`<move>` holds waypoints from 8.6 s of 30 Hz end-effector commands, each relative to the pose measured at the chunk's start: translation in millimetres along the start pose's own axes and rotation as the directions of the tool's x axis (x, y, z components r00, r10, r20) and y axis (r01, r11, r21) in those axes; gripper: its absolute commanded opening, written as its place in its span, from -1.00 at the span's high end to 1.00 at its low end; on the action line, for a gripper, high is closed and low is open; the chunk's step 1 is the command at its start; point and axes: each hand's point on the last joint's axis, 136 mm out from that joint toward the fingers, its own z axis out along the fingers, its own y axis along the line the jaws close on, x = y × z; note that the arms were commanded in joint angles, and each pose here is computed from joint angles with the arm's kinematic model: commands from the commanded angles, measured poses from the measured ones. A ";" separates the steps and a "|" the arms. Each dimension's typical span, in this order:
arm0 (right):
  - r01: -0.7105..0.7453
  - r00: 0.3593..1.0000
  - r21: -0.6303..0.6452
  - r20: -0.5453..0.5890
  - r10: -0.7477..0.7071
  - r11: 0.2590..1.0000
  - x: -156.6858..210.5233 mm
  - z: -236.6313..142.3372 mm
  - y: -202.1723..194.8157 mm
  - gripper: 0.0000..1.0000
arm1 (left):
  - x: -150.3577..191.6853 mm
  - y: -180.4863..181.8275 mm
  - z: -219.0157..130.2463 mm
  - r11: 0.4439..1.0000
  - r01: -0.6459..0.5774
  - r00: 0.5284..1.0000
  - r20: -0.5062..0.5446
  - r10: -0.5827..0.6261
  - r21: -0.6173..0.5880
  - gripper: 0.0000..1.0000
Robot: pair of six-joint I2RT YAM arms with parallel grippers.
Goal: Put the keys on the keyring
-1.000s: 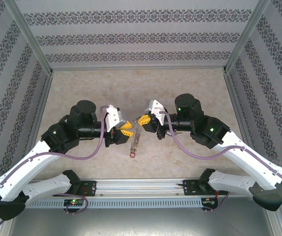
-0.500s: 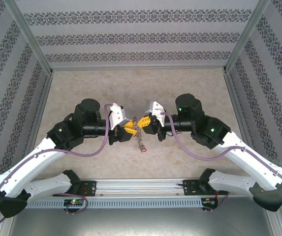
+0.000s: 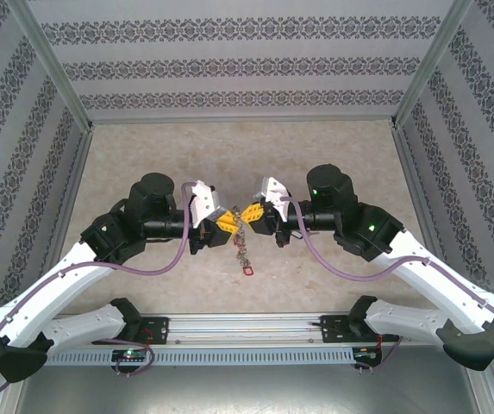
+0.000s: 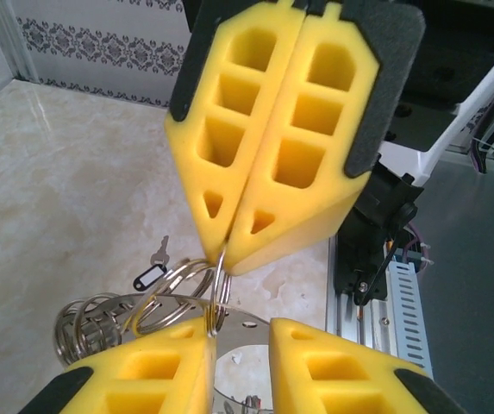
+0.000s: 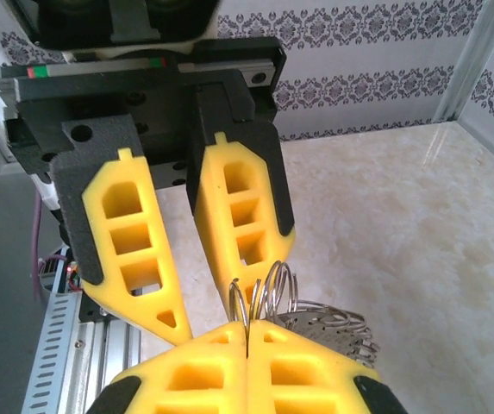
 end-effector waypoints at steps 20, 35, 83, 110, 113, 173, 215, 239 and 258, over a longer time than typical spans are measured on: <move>0.028 0.999 -0.063 0.035 -0.025 0.998 -8.3 4.3 12.6 1.00 | -30.6 -9.1 -3.2 0.996 -0.082 0.992 0.100 0.078 0.035 0.87; 0.082 0.990 -0.018 0.118 -0.079 0.996 -15.0 -14.1 17.9 0.53 | -21.0 -5.1 -9.8 0.994 -0.108 0.991 0.072 0.110 -0.018 1.00; -0.533 0.141 0.830 -0.102 0.985 0.162 343.8 -42.2 -159.0 0.17 | 14.0 49.5 -15.2 0.990 0.115 0.979 0.176 -0.099 -0.077 1.00; -0.429 0.184 0.877 -0.150 0.971 0.217 351.6 -37.3 -158.7 0.88 | 8.6 51.0 -22.7 0.989 0.125 0.968 0.227 -0.106 -0.073 1.00; -0.421 0.198 0.879 -0.153 0.968 0.224 347.2 -40.1 -158.3 0.98 | 8.7 51.1 -22.0 0.989 0.128 0.968 0.227 -0.109 -0.071 1.00; -0.435 0.268 0.782 -0.361 0.893 0.447 338.4 12.7 -122.0 0.67 | 11.2 57.4 -20.5 0.985 0.148 0.964 0.235 -0.123 -0.093 1.00; -0.072 0.997 0.053 -0.004 0.072 0.996 28.0 -26.3 -7.7 1.00 | -30.3 5.9 -32.6 0.982 -0.049 0.978 0.208 0.010 0.183 1.00; 0.034 0.989 -0.007 0.146 -0.033 0.999 -23.9 -10.1 -5.0 1.00 | -26.7 14.1 -23.2 0.977 -0.081 0.986 0.160 0.049 0.196 1.00; 0.025 0.988 -0.080 0.155 -0.013 0.996 -25.6 -2.3 4.0 1.00 | -27.9 17.3 -22.7 0.980 -0.082 0.985 0.162 0.053 0.179 1.00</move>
